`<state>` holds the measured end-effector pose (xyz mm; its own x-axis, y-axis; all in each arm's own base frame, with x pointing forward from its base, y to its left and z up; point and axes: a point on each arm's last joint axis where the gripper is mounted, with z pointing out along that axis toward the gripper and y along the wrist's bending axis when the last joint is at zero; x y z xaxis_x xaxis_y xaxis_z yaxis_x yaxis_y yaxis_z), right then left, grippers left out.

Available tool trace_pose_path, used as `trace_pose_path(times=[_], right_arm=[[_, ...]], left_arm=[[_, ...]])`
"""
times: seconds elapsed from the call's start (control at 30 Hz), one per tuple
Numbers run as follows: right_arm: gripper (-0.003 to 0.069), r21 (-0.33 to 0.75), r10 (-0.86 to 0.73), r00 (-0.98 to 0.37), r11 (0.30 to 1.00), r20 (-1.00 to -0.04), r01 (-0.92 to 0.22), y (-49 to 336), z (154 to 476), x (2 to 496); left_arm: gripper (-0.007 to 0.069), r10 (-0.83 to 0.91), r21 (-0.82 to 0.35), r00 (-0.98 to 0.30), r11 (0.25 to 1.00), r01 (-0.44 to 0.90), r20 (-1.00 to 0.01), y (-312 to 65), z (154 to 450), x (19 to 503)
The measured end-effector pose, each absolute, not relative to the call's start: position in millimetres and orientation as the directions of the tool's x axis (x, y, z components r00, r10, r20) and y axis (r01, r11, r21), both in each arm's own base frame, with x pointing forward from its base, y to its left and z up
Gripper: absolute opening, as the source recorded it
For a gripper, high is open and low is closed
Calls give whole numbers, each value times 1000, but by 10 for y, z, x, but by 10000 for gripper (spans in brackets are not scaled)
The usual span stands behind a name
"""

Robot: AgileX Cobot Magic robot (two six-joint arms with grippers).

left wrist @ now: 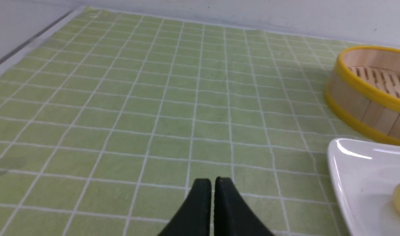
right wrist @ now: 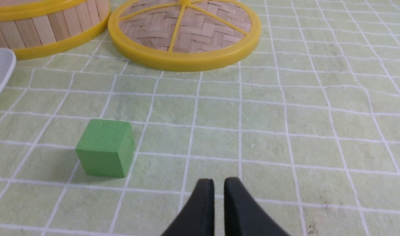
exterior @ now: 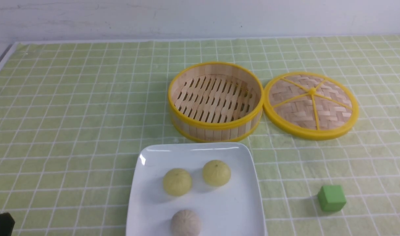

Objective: Put the steamed buns into the plate on the green tablecloth.

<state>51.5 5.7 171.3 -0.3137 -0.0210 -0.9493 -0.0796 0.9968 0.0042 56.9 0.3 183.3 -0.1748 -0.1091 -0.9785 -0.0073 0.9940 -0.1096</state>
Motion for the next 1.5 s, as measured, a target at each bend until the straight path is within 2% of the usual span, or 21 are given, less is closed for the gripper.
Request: trace_pose_path(times=[0.2, 1.5], right_arm=[[83, 4, -21, -314, 997, -949, -80, 57, 1713, 515], [120, 3, -22, -314, 997, -949, -79, 56, 1713, 515]], left_arm=[[54, -83, -84, -286, 996, -8, -955, 9, 1720, 531], [81, -56, -75, -294, 996, 52, -954, -21, 1721, 528]])
